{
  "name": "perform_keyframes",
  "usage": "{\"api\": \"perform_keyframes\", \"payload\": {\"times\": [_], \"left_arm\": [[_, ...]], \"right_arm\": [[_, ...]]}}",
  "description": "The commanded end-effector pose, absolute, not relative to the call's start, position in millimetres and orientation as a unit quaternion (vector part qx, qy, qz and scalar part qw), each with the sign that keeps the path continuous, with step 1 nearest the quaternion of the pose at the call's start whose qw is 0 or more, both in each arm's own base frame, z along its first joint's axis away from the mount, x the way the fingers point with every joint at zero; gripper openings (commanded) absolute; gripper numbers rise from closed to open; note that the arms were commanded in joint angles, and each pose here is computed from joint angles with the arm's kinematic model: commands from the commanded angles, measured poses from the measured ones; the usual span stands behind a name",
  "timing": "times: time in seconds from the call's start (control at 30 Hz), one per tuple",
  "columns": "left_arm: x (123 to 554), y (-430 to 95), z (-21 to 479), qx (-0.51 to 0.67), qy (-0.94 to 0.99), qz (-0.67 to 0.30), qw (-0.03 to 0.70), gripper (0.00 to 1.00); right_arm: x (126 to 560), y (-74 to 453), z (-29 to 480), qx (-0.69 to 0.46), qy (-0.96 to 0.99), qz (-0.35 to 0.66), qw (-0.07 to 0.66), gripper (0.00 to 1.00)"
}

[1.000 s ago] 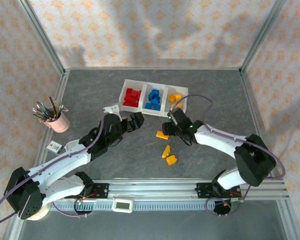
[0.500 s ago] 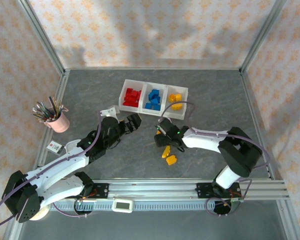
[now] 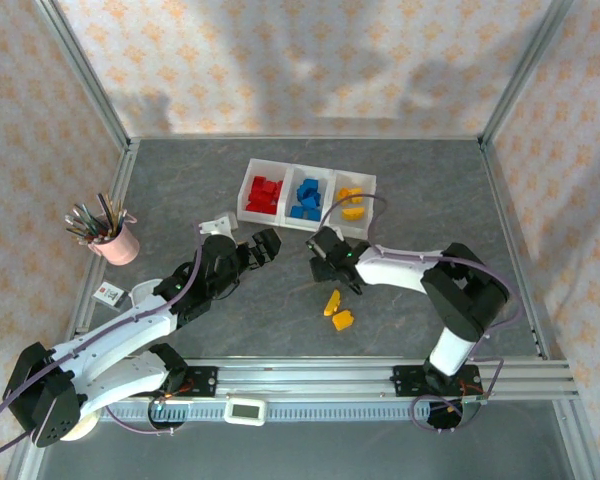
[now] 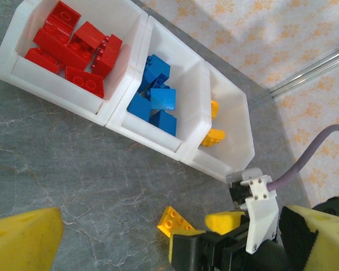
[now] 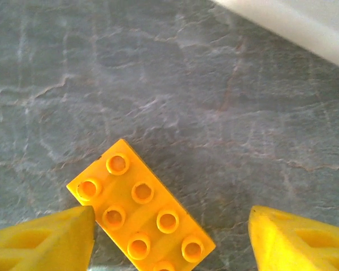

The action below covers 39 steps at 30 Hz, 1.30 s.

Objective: Sort the legos into containers by color
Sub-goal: Pick up the lego from the center of the table.

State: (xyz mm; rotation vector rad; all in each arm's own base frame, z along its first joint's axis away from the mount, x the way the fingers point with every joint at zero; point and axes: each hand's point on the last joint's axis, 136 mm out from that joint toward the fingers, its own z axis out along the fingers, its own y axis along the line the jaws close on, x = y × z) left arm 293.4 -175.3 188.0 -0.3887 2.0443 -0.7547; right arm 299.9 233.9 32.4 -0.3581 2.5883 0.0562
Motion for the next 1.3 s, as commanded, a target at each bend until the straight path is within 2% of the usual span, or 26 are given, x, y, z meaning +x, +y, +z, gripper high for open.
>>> {"api": "perform_keyframes", "payload": {"times": [0.0,0.57,0.83,1.27], "left_arm": [[294.7,-167.5,190.1,-0.164,0.824,-0.295,0.455,0.99],[296.0,-167.5,188.1,-0.165,0.825,-0.296,0.452,0.99],[294.3,-165.3,190.0,-0.166,0.824,-0.297,0.454,0.99],[304.0,-183.2,206.5,-0.135,0.825,-0.311,0.453,0.99]], "right_arm": [[306.2,230.7,29.6,-0.113,0.961,0.021,0.252,0.65],[295.3,234.9,10.8,-0.14,0.965,0.041,0.218,0.42],[296.1,238.3,19.6,-0.14,0.962,0.054,0.226,0.27],[308.4,244.3,97.0,-0.115,0.943,0.12,0.288,0.26]]}}
